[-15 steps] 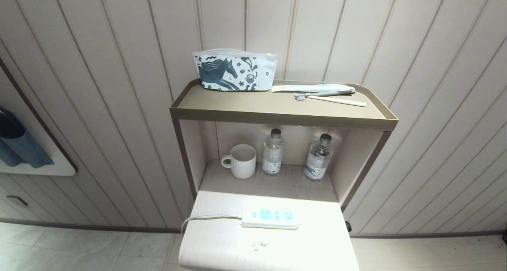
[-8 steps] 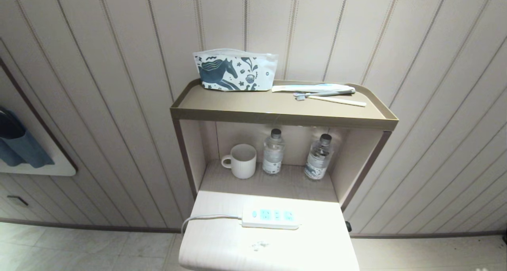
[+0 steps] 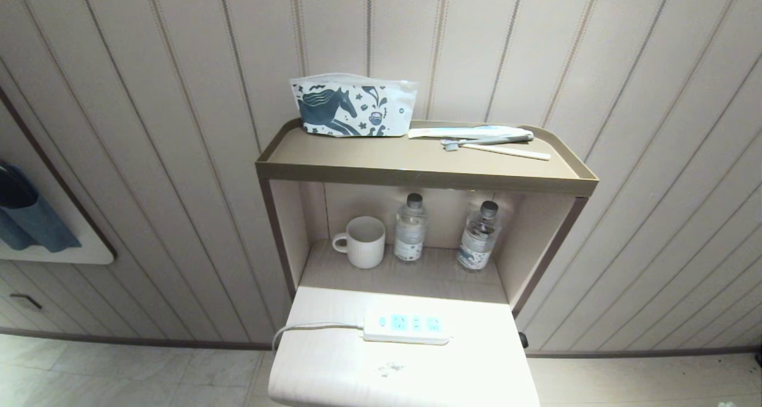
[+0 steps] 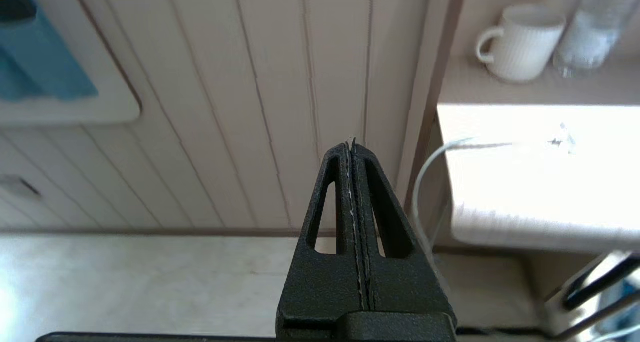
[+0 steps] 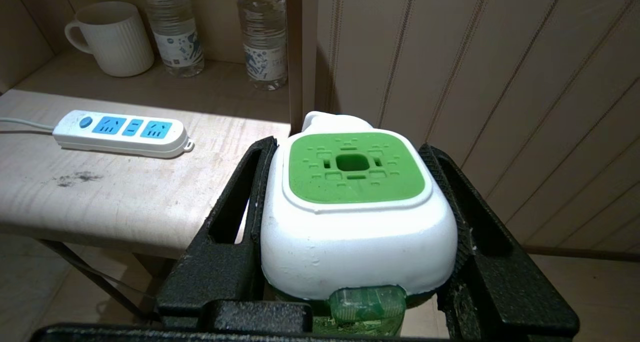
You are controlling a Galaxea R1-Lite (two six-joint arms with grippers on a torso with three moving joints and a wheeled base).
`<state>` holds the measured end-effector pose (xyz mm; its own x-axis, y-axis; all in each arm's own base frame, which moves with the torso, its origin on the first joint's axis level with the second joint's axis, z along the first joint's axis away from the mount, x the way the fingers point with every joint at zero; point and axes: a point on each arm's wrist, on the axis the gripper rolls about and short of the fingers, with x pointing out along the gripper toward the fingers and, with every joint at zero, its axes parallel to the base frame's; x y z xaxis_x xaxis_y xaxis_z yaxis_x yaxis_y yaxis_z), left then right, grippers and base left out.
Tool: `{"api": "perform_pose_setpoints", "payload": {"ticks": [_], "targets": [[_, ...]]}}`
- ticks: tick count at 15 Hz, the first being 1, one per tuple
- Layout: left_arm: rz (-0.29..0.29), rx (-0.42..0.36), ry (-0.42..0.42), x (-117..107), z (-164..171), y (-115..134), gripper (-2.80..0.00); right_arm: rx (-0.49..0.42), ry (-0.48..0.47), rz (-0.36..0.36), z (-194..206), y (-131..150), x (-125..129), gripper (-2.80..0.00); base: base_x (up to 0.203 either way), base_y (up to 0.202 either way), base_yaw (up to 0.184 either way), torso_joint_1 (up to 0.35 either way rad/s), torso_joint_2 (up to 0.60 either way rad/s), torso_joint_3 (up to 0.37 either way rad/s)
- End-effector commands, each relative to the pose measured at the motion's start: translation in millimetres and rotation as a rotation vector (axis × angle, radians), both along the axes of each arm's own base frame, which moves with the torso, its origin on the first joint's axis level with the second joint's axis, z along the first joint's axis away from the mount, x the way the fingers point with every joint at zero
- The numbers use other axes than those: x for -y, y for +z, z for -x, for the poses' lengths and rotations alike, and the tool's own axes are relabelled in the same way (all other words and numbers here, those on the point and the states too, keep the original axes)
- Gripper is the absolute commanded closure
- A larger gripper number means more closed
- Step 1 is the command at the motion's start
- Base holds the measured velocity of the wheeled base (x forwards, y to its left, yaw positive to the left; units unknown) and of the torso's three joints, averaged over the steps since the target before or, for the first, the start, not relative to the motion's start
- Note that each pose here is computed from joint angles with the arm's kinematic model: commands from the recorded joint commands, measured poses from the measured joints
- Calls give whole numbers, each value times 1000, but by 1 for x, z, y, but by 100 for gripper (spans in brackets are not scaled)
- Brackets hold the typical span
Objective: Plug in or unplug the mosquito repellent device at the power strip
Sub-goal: Place the mosquito repellent liquid on the table
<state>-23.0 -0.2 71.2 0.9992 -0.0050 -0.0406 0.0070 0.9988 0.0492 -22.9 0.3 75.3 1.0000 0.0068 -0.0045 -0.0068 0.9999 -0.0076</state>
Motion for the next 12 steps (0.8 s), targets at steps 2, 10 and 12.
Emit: {"api": "perform_pose_setpoints", "payload": {"ticks": [2,10,12], "targets": [[17,-4,3,0,0,0,0,-2,1,2,0,0,0,0,0,0,0,0,0,0],[25,-2,3,0,0,0,0,-2,-2,-6,0,0,0,0,0,0,0,0,0,0],[25,-2,3,0,0,0,0,-2,-2,-6,0,0,0,0,0,0,0,0,0,0]]}}
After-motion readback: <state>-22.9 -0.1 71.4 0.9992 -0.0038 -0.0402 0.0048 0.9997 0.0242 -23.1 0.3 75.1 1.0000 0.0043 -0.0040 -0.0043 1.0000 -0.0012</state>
